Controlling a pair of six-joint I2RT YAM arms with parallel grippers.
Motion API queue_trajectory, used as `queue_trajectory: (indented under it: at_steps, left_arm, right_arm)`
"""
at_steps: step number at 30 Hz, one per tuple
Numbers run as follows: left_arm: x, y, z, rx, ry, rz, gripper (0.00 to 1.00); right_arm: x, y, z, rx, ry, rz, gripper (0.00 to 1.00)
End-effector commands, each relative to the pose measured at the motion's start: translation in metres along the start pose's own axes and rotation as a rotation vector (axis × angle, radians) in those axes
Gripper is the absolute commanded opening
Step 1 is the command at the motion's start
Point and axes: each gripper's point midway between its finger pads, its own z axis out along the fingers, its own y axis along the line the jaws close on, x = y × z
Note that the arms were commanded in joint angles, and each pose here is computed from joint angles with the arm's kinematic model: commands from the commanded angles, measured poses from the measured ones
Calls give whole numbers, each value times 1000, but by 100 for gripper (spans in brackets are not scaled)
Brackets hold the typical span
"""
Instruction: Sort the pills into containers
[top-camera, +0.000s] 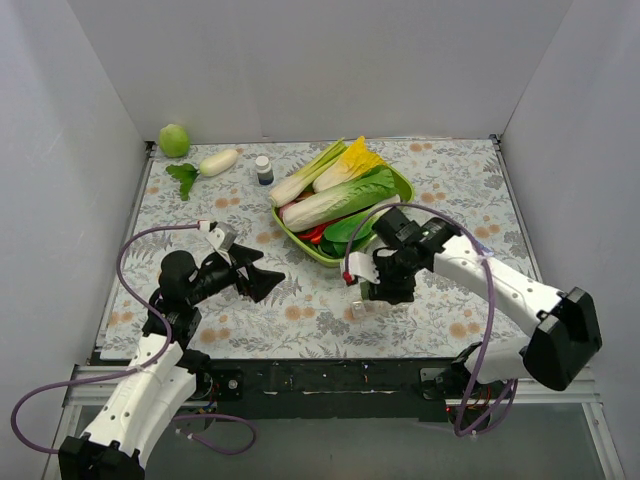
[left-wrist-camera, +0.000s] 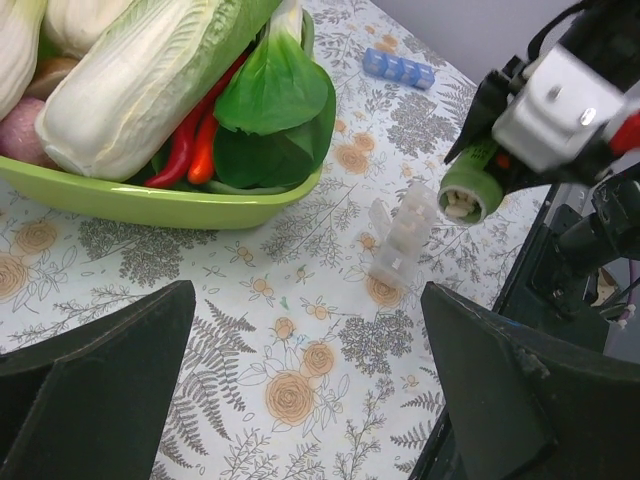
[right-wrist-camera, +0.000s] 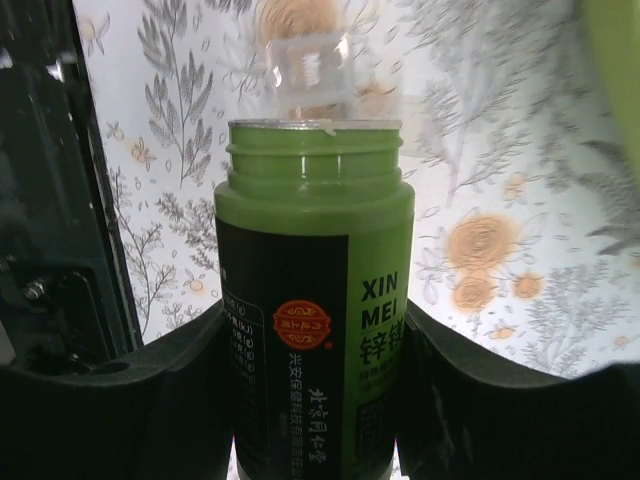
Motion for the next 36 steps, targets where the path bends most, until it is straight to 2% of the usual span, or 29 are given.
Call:
queue_trajectory:
  at_steps: [1,5,6,9,10,12,13,14,16,17,19,20,21,24,25,26,27,28,29,30,31,33,35,36]
  left_arm:
    - [-11,-5,-4,4,-42,45,98]
    - [-13,-5,-4,-2,-45,40,98]
    - [-13,-3,-4,-6,-45,39,98]
    - [-13,-3,-4,-11,-45,35,98]
    - [-13,-3,-4,-12,-46,33,98]
    - [-12,-3,-4,-13,-44,32,98]
    - [-11,-2,-3,-14,-41,31,98]
    - [-11,-2,-3,-14,-39,31,98]
    - [-9,-1,-2,-12,-29,24,98]
    - [-8,0,-2,-13,-26,24,98]
    - [-8,-1,-2,-11,-26,22,98]
    - [-8,-1,-2,-10,-26,23,98]
    - [-9,-1,-2,-8,-26,25,98]
    - [-7,-2,-1,0,-19,24,98]
    - [-7,-3,-1,3,-20,28,98]
    - [-6,-2,-1,5,-16,26,98]
    - [-7,-3,-1,10,-16,27,98]
    - [-4,-2,0,11,-7,20,98]
    - [-5,-2,0,9,-7,19,98]
    - [-5,-3,0,15,-6,21,98]
    - [-5,-4,0,15,-9,24,98]
    - [-6,-4,-1,14,-14,30,98]
    - [-7,-6,-2,22,-22,34,98]
    - [-7,-6,-2,24,-20,35,98]
  right_arm:
    - [-49,-11,-65,83,-351,-19,1]
    - [-73,-37,-134,279,-608,-47,1]
    - [-80,-51,-169,377,-724,-39,1]
    - [-71,-73,-225,538,-920,39,1]
    - [-77,-90,-264,629,-1058,83,1]
    - [-54,-106,-309,744,-1202,197,1]
    - [-55,-109,-343,773,-1362,240,1]
    - [-39,-116,-360,794,-1431,335,1]
    - [-38,-127,-375,708,-1533,382,1]
    - [-52,-113,-380,569,-1598,390,1]
    - [-74,-96,-369,459,-1618,321,1]
    - [-87,-92,-356,454,-1569,258,1]
    - [-89,-81,-363,546,-1542,205,1]
    - [-82,-87,-371,700,-1543,230,2]
    - [-70,-96,-376,723,-1552,288,1]
    - [-63,-100,-370,661,-1566,341,1]
    - [-74,-90,-370,542,-1620,305,1]
    - [-87,-78,-358,461,-1614,257,1]
    - [-121,-50,-331,297,-1584,150,1]
    - [-130,-33,-309,214,-1539,221,1]
    - [-134,-35,-300,384,-1477,54,2]
    - [-132,-39,-307,520,-1491,77,2]
    - [-115,-48,-309,487,-1498,179,2]
    - [-121,-41,-300,396,-1506,158,1]
